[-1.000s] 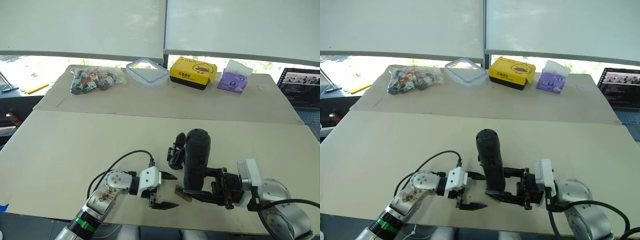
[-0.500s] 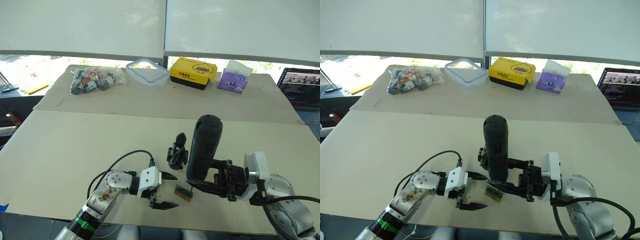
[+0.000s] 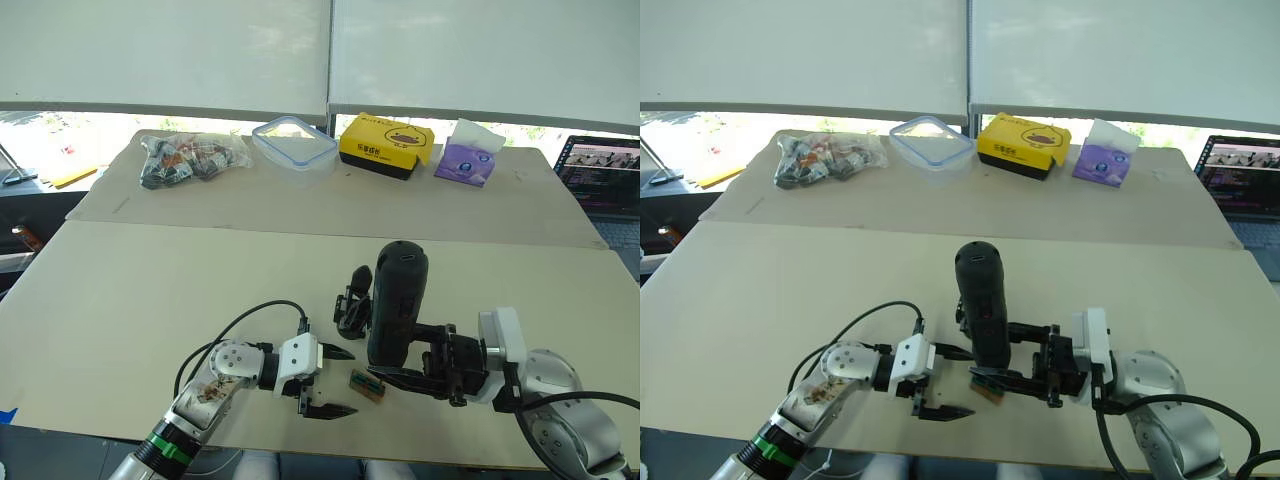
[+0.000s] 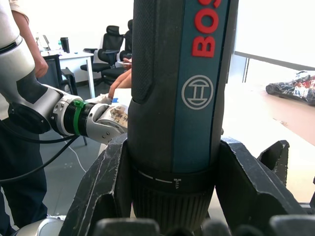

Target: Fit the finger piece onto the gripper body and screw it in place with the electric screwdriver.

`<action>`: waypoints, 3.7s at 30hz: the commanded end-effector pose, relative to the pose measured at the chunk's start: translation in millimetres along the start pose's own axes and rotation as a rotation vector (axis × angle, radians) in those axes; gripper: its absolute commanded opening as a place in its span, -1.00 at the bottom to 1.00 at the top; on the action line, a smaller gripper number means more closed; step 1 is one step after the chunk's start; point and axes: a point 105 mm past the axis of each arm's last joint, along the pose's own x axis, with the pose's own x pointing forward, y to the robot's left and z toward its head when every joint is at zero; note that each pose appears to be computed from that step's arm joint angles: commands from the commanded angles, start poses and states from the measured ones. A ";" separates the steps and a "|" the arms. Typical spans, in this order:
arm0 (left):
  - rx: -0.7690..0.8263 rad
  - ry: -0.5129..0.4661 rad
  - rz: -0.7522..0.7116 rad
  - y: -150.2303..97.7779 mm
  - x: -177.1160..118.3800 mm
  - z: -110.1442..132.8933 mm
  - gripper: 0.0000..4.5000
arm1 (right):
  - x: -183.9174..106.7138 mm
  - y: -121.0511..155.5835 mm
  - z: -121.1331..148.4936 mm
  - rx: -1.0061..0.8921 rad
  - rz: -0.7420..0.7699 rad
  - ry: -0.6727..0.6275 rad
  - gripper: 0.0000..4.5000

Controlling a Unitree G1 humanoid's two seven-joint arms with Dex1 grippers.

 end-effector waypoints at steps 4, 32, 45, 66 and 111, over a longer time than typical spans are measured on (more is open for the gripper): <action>-0.061 0.039 -0.041 -13.6 6.4 -15.6 1.00 | 0.9 0.5 13.9 -0.058 0.005 -0.040 -0.13; -0.068 0.044 -0.040 -14.6 4.8 -21.3 1.00 | -3.9 -2.1 9.9 -0.053 -0.009 -0.023 -0.13; -0.066 0.040 -0.040 -14.9 5.8 -16.8 1.00 | -3.9 -2.9 6.7 -0.057 -0.007 -0.020 -0.13; -0.065 0.048 -0.041 -13.6 3.8 -20.4 1.00 | -2.0 0.0 1.2 -0.064 -0.010 -0.030 -0.13; 0.031 -0.264 0.185 14.0 -100.7 55.7 1.00 | -18.3 -41.5 96.5 -0.162 -0.173 -0.147 -0.13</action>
